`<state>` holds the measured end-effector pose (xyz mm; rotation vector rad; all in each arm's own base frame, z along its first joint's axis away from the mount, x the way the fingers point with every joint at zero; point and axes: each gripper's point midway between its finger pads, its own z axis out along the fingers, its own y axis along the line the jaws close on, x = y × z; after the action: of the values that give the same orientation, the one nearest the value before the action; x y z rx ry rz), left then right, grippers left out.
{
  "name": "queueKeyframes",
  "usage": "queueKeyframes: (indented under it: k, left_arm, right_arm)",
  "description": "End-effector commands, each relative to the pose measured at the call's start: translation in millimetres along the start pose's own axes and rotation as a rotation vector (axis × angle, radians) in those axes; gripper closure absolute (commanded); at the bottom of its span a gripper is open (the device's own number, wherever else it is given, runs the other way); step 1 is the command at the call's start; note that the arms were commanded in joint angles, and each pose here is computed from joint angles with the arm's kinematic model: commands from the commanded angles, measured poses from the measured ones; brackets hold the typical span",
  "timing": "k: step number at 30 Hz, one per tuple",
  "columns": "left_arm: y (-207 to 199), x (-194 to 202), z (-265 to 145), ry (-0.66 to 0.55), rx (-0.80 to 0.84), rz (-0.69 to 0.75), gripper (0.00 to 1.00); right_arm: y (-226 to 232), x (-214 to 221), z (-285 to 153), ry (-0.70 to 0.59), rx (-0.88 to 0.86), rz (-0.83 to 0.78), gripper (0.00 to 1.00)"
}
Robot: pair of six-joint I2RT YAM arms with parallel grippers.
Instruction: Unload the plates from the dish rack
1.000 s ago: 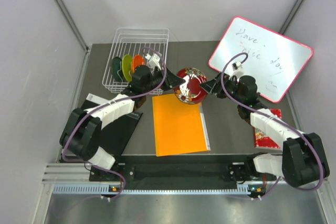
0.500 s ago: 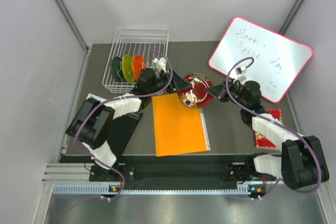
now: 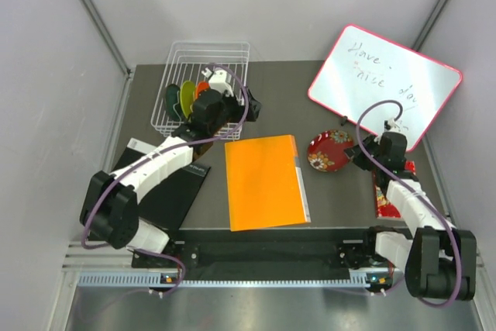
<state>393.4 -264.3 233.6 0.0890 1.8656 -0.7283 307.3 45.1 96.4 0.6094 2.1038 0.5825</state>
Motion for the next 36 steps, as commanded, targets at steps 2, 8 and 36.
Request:
queueKeyframes:
  k: [2, 8, 36]
  left_arm:
    - [55, -36, -18, -0.096, -0.309, 0.187, 0.01]
    - [84, -27, -17, -0.071, -0.418, 0.213, 0.01]
    - [202, -38, -8, -0.124, -0.714, 0.149, 0.02]
  right_arm:
    - [-6, -9, 12, -0.038, 0.002, -0.012, 1.0]
    - [-24, 9, 26, 0.026, 0.045, 0.006, 1.0]
    - [-33, -33, -13, -0.032, 0.26, -0.109, 0.46]
